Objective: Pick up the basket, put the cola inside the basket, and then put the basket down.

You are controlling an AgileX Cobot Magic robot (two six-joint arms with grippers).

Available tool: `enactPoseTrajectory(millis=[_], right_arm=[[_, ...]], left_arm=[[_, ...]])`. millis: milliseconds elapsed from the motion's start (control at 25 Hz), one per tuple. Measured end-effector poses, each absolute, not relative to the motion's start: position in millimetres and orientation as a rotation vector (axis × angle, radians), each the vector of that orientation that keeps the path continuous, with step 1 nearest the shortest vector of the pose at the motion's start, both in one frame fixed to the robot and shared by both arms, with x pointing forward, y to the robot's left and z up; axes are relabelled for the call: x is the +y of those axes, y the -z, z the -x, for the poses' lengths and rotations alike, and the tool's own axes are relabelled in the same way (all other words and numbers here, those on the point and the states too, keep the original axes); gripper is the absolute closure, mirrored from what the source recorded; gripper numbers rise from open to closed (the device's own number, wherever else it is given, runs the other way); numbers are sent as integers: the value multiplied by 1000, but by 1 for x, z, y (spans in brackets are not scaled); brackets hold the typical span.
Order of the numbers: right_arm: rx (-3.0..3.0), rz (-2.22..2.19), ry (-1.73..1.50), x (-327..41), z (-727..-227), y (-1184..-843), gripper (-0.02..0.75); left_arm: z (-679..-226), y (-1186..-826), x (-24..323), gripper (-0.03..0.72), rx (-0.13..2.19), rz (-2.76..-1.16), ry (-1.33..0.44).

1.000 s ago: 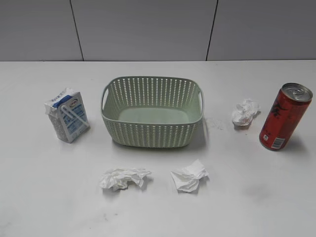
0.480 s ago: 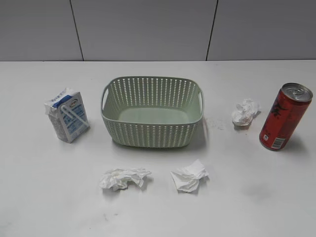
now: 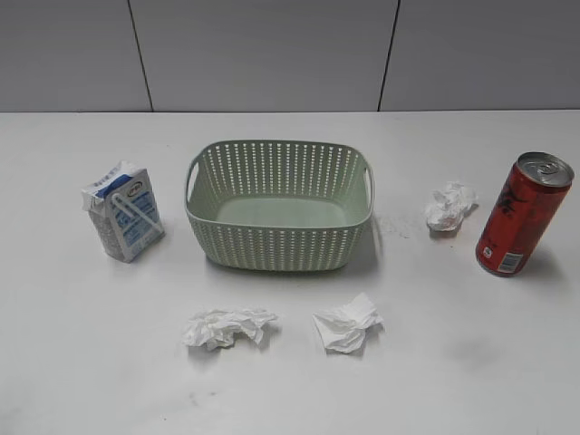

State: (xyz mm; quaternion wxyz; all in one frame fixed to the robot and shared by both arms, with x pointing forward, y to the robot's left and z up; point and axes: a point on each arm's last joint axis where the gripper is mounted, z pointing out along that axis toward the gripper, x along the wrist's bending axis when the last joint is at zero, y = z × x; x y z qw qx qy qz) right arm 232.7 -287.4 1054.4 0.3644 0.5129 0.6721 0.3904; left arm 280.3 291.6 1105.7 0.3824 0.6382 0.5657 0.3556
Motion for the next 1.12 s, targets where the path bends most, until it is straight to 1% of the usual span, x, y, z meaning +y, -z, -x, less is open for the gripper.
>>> enactPoseTrajectory(millis=[320, 640, 760, 960, 1120], right_arm=[[1724, -1332, -1017, -287, -233, -1054, 239], [1724, -1333, -1021, -287, -233, -1055, 239], [1724, -1333, -1022, -287, -233, -1055, 239], [1723, -1334, -1022, -287, -233, -1055, 239], [1723, -1334, -1022, -287, -233, -1055, 239]], left_arm=[[-314, -1122, 283, 126, 1360, -1773, -780], [-370, -1147, 266, 126, 1333, -1886, -667], [-394, -1151, 249, 126, 1276, -1962, -606], [-428, -1154, 211, 126, 1162, -2083, -505], [-463, -1149, 189, 126, 1174, -2126, -438]])
